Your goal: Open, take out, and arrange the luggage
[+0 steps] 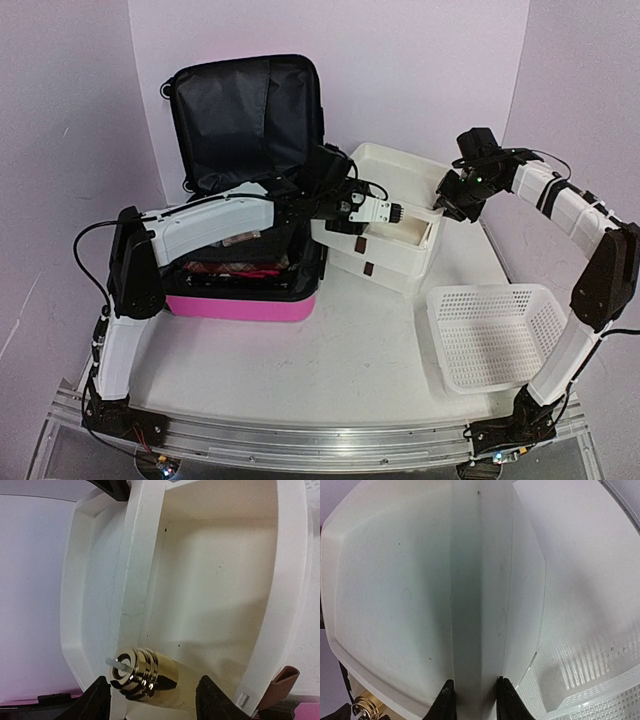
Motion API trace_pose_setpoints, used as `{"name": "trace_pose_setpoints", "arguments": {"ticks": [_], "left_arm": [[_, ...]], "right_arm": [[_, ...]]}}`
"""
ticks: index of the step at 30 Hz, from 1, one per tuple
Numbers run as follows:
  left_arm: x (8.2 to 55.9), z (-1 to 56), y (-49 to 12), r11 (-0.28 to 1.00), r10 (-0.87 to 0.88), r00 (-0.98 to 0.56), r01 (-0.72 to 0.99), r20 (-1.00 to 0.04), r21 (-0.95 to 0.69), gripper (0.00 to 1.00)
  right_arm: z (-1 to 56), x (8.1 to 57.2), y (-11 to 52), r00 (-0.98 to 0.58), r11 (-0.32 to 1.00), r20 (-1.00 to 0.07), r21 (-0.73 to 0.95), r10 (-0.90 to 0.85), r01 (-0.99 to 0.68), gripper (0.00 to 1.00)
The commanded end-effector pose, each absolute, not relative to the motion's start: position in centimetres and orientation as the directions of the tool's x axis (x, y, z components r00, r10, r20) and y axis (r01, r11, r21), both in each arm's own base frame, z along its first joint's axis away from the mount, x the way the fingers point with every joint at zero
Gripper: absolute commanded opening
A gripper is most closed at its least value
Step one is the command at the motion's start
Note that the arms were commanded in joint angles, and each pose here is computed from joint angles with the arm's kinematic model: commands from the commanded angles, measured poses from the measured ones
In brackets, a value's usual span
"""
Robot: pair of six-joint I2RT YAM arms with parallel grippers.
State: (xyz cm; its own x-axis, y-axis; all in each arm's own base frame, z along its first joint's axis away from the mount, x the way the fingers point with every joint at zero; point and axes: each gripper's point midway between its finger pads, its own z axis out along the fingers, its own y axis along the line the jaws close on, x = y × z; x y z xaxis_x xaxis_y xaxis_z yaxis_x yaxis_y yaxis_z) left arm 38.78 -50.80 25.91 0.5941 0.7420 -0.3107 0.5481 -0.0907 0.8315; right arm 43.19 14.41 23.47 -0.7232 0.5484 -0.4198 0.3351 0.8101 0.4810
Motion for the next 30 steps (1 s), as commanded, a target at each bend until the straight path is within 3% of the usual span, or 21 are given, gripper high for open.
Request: {"name": "trace_pose_setpoints", "arguments": {"ticks": [1, 6, 11, 15, 18, 21, 24, 27, 30], "left_arm": [[38.0, 26.7, -50.2, -0.114, 0.739, 0.598, 0.567, -0.312, 0.816, 0.62], [36.9, 28.7, -50.0, -0.061, 0.708, 0.584, 0.612, -0.398, 0.789, 0.68], [33.5, 33.8, -49.6, 0.057, 0.583, 0.535, 0.723, -0.611, 0.688, 0.72], [32.1, 37.0, -48.2, 0.228, 0.498, 0.345, 0.833, -0.796, 0.504, 0.71], [31.3, 37.7, -46.7, 0.377, 0.399, 0.104, 0.887, -0.911, 0.266, 0.63], [30.4, 35.6, -46.0, 0.451, 0.275, -0.113, 0.892, -0.955, 0.024, 0.5], [31.4, 34.5, -44.7, 0.57, 0.091, -0.3, 0.798, -0.95, -0.197, 0.29], [32.0, 33.4, -44.5, 0.576, -0.104, -0.421, 0.713, -0.901, -0.4, 0.35], [33.2, 32.1, -44.6, 0.576, -0.218, -0.481, 0.639, -0.849, -0.51, 0.29]], "right_arm": [[24.5, 41.9, 17.1, -0.77, 0.783, -0.364, 0.561, 0.524, 0.268, 0.0], [24.5, 42.0, 17.2, -0.77, 0.783, -0.364, 0.562, 0.523, 0.266, 0.0], [24.3, 42.0, 17.2, -0.772, 0.785, -0.363, 0.559, 0.521, 0.267, 0.0], [24.2, 42.0, 17.1, -0.771, 0.787, -0.365, 0.554, 0.521, 0.269, 0.0], [24.0, 42.1, 17.1, -0.773, 0.787, -0.361, 0.553, 0.521, 0.272, 0.0], [23.9, 42.0, 17.2, -0.775, 0.785, -0.355, 0.555, 0.523, 0.276, 0.0], [23.8, 42.1, 17.3, -0.775, 0.783, -0.351, 0.557, 0.525, 0.278, 0.0], [23.8, 42.1, 17.2, -0.775, 0.782, -0.351, 0.558, 0.526, 0.278, 0.0], [23.8, 42.0, 17.0, -0.771, 0.783, -0.355, 0.554, 0.529, 0.283, 0.0]]}}
